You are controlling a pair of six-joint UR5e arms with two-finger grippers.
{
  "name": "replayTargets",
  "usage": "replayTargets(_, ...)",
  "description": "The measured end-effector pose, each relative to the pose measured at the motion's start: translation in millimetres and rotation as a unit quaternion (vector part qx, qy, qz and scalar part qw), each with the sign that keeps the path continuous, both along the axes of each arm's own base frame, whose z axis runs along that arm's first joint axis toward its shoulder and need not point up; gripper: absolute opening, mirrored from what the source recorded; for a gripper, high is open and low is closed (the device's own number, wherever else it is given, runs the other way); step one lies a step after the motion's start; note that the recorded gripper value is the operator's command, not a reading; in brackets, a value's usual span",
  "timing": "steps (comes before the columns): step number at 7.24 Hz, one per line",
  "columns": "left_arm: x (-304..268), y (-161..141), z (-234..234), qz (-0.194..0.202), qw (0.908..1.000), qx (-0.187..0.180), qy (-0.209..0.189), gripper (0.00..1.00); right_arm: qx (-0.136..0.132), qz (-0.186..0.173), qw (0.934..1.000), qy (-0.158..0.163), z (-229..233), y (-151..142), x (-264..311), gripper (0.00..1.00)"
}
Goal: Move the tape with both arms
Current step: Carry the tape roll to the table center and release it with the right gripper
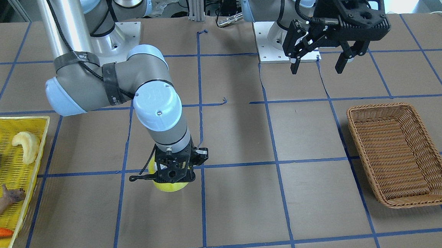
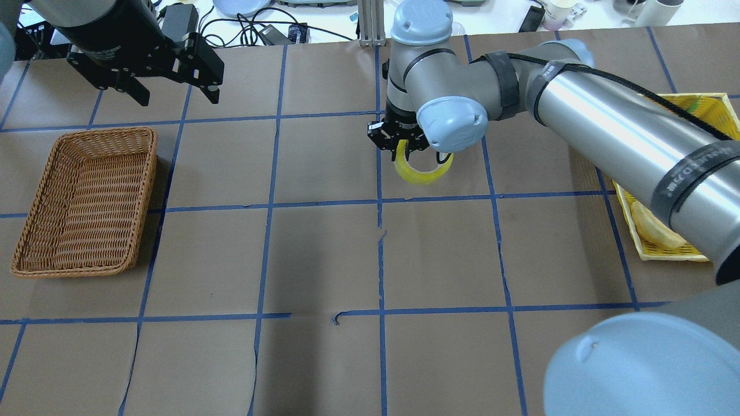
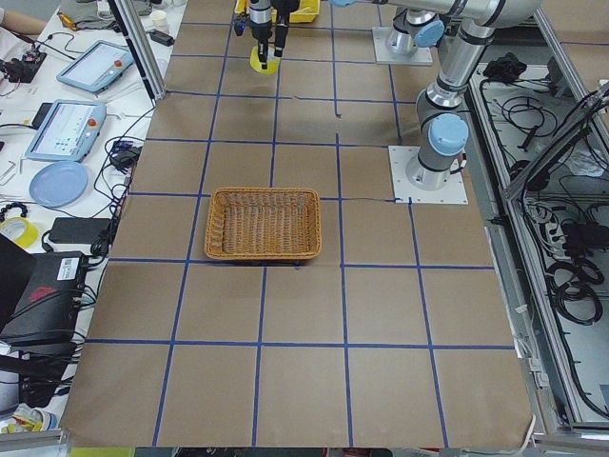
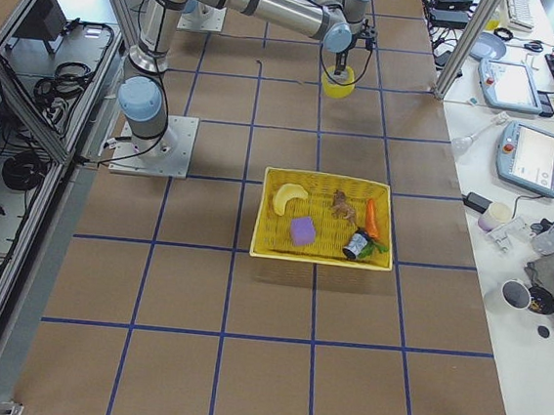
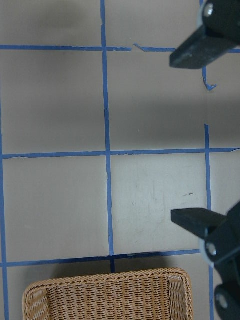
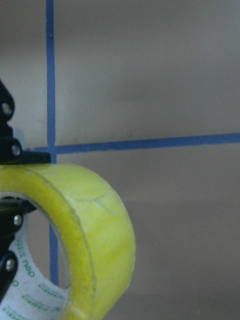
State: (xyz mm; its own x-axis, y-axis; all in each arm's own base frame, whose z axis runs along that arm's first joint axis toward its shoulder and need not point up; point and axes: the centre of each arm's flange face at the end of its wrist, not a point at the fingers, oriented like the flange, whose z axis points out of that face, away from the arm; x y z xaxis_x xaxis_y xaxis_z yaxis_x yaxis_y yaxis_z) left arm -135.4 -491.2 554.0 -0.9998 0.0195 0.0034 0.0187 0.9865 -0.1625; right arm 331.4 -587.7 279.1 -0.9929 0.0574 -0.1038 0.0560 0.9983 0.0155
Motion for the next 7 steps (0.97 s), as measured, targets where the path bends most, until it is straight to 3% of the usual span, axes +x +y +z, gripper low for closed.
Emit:
replayTargets(3,0,0,-1,0.000,1.0000,0.001,0.000,1.00,0.034,-0.013,0.9984,-0.043,-45,0,31,0.00)
replayTargets(5,-1,0,-1,0.000,1.0000,0.001,0.000,1.00,0.031,-0.010,0.9977,-0.059,-58,-18,41,0.00)
replayTargets(6,-1,0,-1,0.000,1.0000,0.001,0.000,1.00,0.022,-0.010,0.9978,-0.062,-56,-31,45,0.16)
replayTargets(7,0,0,0,0.000,1.0000,0.000,0.001,1.00,0.012,-0.010,0.9981,-0.059,-54,-40,46,0.99)
